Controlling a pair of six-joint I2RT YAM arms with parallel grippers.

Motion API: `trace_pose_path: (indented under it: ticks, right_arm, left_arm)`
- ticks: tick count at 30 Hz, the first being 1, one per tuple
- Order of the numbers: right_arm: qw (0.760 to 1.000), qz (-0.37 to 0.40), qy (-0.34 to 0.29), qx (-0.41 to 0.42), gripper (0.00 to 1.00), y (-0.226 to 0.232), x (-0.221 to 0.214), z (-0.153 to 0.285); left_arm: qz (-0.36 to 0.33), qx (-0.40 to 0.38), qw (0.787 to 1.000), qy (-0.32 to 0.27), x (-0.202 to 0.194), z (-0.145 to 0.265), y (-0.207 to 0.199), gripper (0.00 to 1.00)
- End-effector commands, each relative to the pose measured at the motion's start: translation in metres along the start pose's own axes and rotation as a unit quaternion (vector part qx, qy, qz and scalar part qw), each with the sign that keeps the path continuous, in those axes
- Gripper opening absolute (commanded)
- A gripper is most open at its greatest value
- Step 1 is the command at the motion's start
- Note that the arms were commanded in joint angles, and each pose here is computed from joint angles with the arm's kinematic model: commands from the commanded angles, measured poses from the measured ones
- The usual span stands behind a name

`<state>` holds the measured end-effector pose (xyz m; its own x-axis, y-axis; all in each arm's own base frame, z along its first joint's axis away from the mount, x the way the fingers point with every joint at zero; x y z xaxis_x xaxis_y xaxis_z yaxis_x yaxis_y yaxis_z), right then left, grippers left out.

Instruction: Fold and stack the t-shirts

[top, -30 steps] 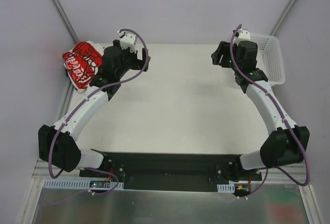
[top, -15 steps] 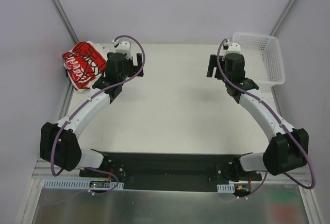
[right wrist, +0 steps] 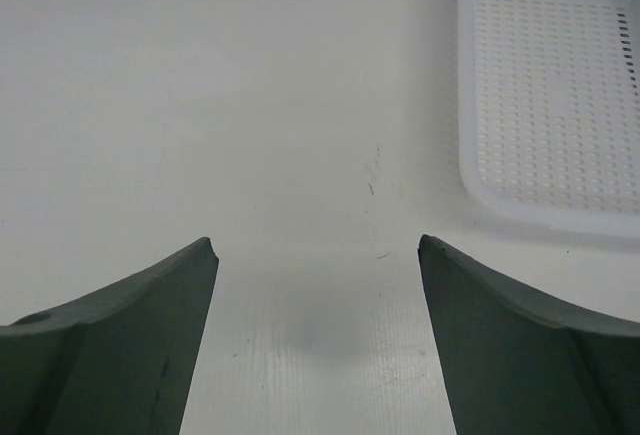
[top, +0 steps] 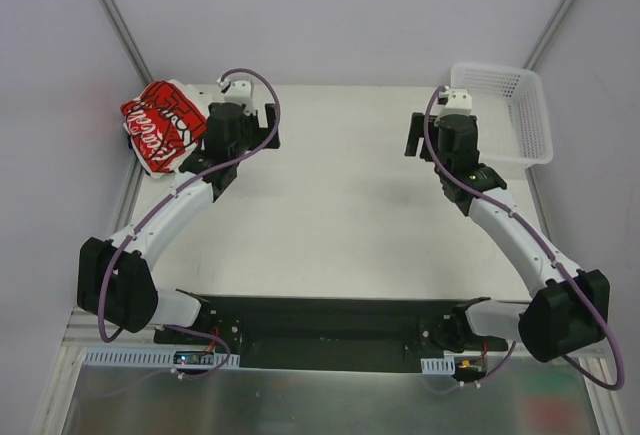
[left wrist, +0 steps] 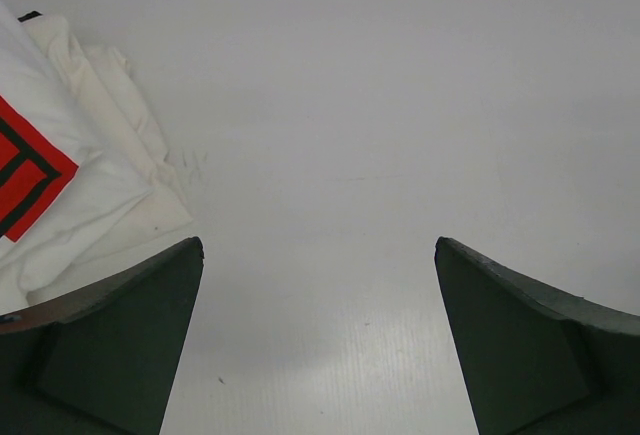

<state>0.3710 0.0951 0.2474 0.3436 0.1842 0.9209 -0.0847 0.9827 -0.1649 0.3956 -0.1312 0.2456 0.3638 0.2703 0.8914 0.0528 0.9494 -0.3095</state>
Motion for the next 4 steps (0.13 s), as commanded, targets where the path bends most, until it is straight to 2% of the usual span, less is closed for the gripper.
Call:
trace_pose_path:
  ticks: [1,4]
  right_arm:
    - [1.0,0.001,-0.021,-0.013,0.83,-0.0026,0.0119,0.0001]
    - [1.0,0.002,-0.02,-0.005,0.83,0.0005,0.0122,-0.001]
  left_arm:
    - [0.015,-0.014,0.999,-0.026,0.0138,0.0072,-0.0077,0.99]
    - [0.015,-0.012,0.999,-0.026,0.0136,0.0067,-0.0069,0.99]
Point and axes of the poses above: each gripper's point midway between its finger pads, its own z axis back along the fingers, its own y axis along the line the jaws close on, x = y × z, the point moved 2 cm from there along z, back along the fingers, and after that the axes turned 12 degrees about z, right-handed, at the moved point
